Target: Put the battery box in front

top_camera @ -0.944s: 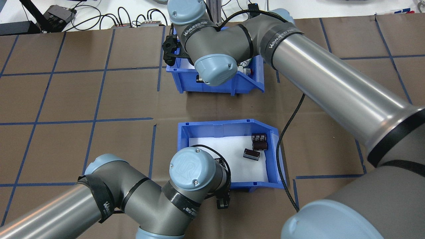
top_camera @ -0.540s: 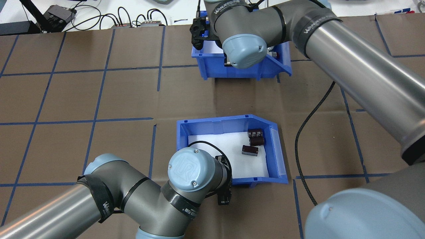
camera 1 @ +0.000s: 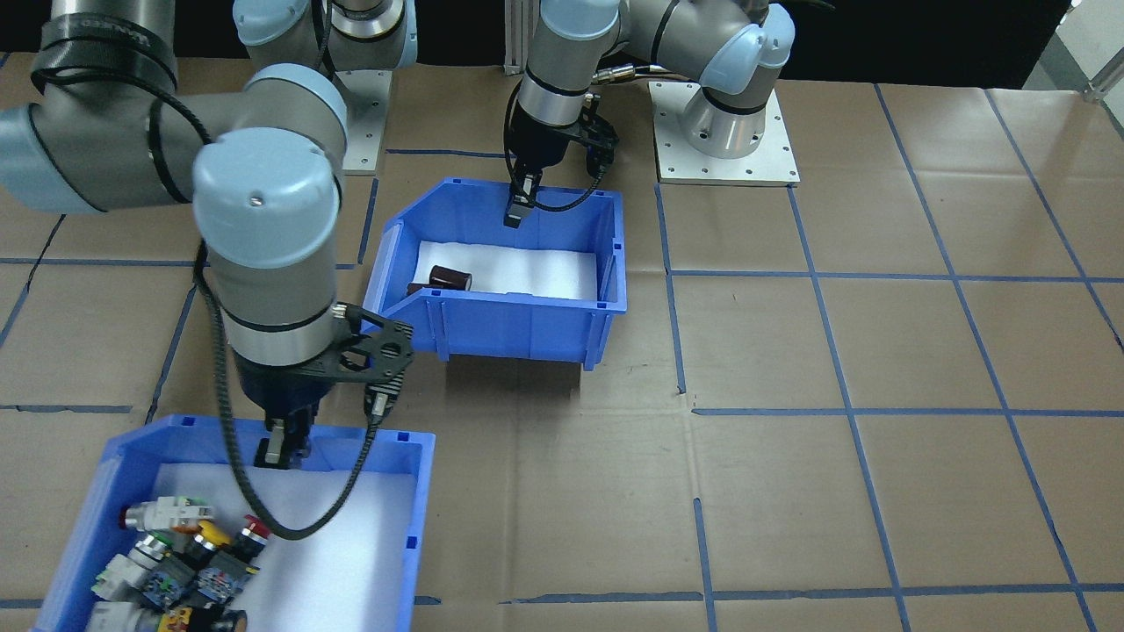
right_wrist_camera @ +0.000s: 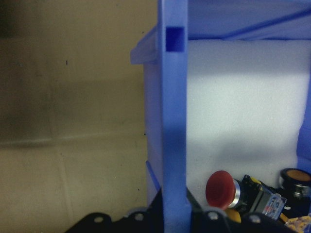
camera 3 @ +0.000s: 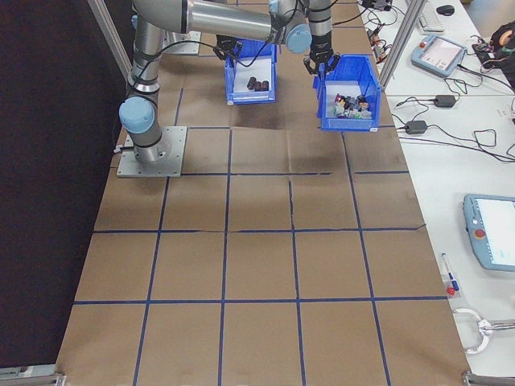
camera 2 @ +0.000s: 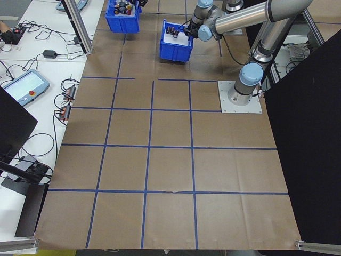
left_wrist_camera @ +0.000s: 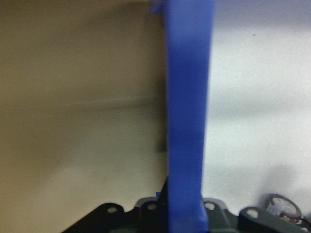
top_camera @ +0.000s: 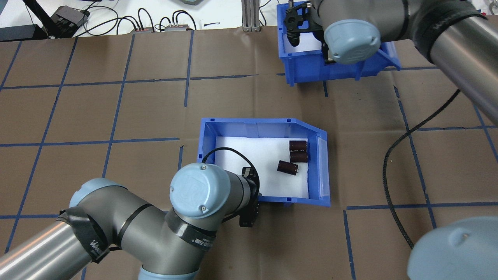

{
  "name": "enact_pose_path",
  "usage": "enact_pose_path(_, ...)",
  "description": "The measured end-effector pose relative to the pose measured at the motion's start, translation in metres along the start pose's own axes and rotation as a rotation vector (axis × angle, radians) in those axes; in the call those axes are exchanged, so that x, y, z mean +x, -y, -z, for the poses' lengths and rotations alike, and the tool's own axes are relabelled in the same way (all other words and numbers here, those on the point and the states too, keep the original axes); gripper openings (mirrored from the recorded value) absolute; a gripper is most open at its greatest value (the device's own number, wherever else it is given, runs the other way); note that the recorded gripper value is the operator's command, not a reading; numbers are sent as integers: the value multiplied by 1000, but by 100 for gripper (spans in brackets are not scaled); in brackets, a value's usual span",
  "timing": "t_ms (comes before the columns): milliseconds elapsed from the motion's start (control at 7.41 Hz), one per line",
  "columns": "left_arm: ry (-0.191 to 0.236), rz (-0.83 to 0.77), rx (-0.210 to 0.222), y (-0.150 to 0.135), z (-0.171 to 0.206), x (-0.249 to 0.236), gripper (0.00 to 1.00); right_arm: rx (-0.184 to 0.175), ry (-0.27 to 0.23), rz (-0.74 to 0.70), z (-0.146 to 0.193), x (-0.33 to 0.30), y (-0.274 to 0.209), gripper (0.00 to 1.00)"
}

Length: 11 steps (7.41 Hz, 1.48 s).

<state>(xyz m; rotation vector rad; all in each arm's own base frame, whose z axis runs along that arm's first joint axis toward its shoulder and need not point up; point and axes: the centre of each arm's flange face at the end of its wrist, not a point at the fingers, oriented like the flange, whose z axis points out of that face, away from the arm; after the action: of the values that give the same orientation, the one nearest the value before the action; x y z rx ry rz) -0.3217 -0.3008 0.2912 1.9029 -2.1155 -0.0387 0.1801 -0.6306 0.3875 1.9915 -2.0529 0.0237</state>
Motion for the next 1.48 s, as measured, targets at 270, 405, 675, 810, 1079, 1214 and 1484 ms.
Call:
enact_pose_path(270,-3,-60,31,53,23,28,0,21,23,0,0,-32,-62,0)
enact_pose_path(405,-3,-84,39,81,31,42,0,39,33,-4,-3,-52,-86,0)
enact_pose_path(675,-10,-105,43,141,43,71,0,58,30,4,-11,-101,-124,0)
enact_pose_path(810,-14,-119,47,166,47,85,0,58,22,16,-15,-123,-140,0)
enact_pose_path(1079,-13,-130,30,193,52,125,0,66,16,48,-18,-156,-170,0)
enact_pose_path(1214,-7,-134,20,196,48,151,0,73,18,53,-21,-168,-182,0)
enact_pose_path(1484,12,-140,-5,184,28,194,0,88,22,47,-25,-180,-191,0)
